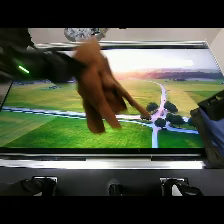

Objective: Fold the shirts.

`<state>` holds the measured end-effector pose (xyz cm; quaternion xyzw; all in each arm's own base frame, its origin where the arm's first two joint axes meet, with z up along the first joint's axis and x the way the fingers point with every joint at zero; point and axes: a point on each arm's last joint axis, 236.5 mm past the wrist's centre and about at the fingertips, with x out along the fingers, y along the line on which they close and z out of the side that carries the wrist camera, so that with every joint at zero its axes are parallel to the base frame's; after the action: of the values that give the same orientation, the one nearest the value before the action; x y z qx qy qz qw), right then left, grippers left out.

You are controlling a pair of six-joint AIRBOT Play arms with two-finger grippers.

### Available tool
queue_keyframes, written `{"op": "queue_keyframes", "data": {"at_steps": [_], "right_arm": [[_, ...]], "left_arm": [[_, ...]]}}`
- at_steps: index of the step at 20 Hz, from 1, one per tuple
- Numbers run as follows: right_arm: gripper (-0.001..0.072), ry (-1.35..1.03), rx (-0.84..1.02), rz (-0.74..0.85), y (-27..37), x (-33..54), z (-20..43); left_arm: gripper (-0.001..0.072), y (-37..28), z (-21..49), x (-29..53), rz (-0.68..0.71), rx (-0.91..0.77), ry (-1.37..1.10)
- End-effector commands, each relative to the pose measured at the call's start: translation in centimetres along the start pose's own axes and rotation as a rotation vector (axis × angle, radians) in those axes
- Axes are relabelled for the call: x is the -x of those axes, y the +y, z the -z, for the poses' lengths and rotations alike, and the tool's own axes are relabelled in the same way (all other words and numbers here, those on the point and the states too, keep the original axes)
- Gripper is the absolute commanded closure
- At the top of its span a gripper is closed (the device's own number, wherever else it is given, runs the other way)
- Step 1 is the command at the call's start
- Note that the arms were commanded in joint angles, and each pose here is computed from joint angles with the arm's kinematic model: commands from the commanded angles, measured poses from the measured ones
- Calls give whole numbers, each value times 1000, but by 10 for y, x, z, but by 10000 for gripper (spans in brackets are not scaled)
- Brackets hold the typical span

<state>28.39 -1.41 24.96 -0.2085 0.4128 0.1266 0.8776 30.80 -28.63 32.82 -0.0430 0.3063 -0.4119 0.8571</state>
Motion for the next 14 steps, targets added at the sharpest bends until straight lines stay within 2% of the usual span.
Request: {"op": "queue_keyframes", "data": {"at_steps": [1,6,7,9,11,14], "right_arm": [[89,91,-20,-37,16,13,27],[90,199,-65,-114,24,-23,48],[90,232,-72,-139,26,-36,54],[89,289,-88,-186,29,-63,64],[87,313,-108,-258,40,-89,68],[61,321,-145,-502,90,-120,73]], "left_arm": [[677,-31,99,-65,107,-85,274],[676,13,272,-159,74,14,701],[606,22,292,-169,63,42,769],[8,39,299,-173,47,94,858],[-13,75,271,-155,-20,88,868],[-13,138,229,-106,-166,112,822]]}}
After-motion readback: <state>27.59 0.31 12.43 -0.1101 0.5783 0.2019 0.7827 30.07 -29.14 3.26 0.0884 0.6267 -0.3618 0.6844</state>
